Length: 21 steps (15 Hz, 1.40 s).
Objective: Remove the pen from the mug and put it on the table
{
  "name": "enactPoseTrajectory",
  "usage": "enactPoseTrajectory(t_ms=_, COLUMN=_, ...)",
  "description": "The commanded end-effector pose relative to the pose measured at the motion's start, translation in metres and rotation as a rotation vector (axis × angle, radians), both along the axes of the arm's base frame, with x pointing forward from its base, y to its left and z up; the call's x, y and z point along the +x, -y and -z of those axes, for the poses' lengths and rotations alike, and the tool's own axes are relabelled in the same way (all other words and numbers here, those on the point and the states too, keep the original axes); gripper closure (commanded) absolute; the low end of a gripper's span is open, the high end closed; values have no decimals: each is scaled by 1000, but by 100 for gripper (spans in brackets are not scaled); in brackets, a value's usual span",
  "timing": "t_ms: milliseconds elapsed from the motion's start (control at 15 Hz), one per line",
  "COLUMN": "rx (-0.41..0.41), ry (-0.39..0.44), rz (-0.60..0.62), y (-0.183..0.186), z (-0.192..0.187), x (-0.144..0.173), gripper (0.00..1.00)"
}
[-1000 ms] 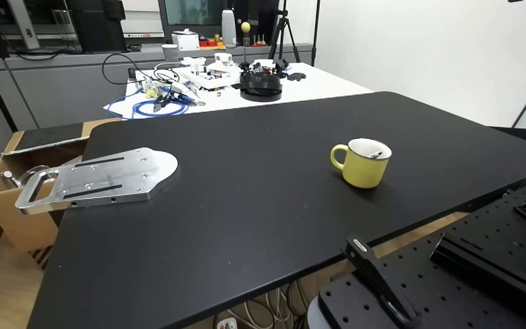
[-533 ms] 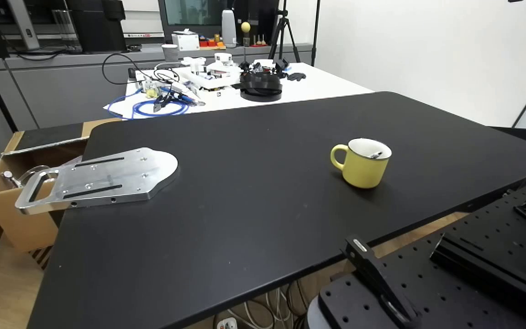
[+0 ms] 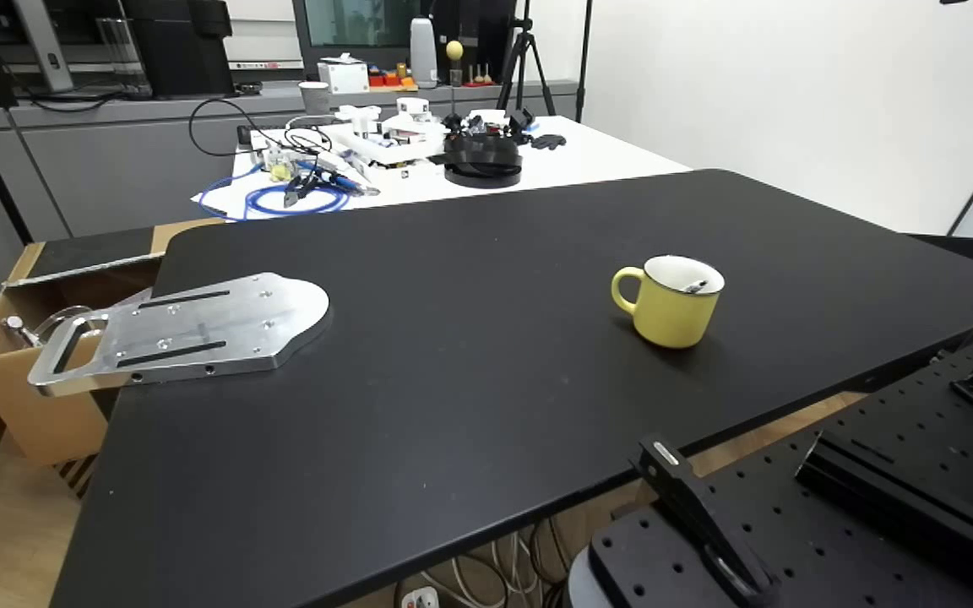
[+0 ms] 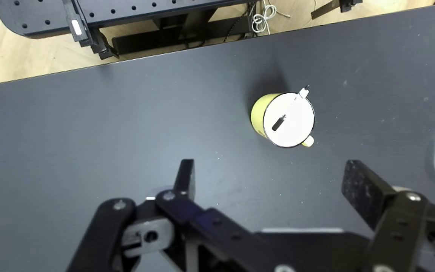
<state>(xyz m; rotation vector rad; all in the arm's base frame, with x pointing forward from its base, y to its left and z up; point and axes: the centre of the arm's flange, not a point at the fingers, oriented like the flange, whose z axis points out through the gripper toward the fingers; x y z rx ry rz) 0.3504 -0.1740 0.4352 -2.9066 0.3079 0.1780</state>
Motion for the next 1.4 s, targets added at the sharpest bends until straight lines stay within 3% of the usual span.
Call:
enactPoseTrajectory(t_ms=0, rx=-7, ry=3, rz=13, y=-6, z=3, x=18, gripper=0)
enactPoseTrajectory(t_ms=333, rx=4, ry=4, rz=-1, y=-36, z=27, x=56, gripper=0)
enactPoseTrajectory(t_ms=667, rx=37, ry=-73, rz=49, y=-77, z=78, x=87, gripper=0)
enactPoseTrajectory(t_ms=1333, rx=83, ry=-235, rz=173, y=-131, z=181, x=98, gripper=0)
